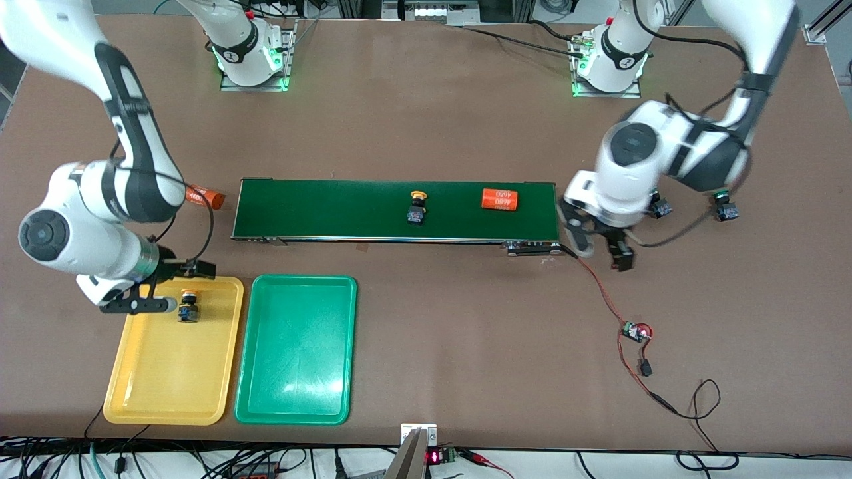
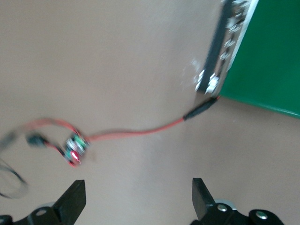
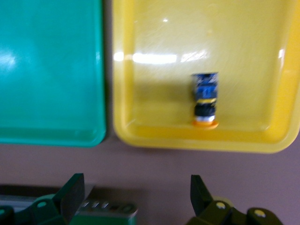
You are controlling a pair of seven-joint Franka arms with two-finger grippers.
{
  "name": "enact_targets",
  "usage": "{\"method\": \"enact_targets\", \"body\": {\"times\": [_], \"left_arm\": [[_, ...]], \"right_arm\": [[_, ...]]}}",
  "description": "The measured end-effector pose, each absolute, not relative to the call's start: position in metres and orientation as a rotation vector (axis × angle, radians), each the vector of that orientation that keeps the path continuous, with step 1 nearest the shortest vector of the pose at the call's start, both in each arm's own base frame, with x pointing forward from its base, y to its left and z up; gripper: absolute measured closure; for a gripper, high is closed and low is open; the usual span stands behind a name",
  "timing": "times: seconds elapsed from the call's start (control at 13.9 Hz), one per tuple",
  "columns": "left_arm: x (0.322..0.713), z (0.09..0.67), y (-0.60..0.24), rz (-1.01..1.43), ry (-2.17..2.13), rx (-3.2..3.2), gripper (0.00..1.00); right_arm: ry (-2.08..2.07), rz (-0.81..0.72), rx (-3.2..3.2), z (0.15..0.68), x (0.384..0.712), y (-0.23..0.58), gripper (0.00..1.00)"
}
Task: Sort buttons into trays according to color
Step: 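Grasp a yellow-cap button on the belt while the left gripper grasps a green-cap button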
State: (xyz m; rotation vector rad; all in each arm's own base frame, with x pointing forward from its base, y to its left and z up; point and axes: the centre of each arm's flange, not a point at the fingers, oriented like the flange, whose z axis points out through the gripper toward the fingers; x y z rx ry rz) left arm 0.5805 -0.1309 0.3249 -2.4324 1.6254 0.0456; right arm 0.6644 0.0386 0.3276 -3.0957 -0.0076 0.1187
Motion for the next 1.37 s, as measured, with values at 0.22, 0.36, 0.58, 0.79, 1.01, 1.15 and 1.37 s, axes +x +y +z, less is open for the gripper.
{"method": "enact_targets", "body": {"times": [0.22,0.36,0.58,0.79,1.01,1.15,1.37], "left_arm": [[0.590,0.321,-0.055,0.069,1.328,-2.681,0.00],[0.588,0.315,-0.033,0.090,1.078,-2.797,0.00],[0.574,0.287,-0.002,0.161,0.605,-2.954,0.00],[0.561,0.258,0.046,0.242,0.170,-3.052,0.00],[0.548,0.241,0.077,0.296,-0.180,-3.067,0.00],[0.534,0.229,0.086,0.337,-0.294,-3.056,0.00],[0.510,0.206,0.090,0.375,-0.406,-3.049,0.00]], "right_arm": [[0.079,0.181,-3.091,0.320,0.634,0.072,0.00],[0.122,0.186,-3.100,0.303,0.613,0.114,0.00],[0.128,0.176,-3.113,0.291,0.584,0.181,0.00],[0.104,0.142,-3.126,0.304,0.568,0.225,0.00],[0.107,0.097,-3.151,0.316,0.553,0.259,0.00],[0.107,0.059,-3.181,0.320,0.541,0.284,0.00],[0.157,-0.022,-3.208,0.323,0.521,0.322,0.00]]}}
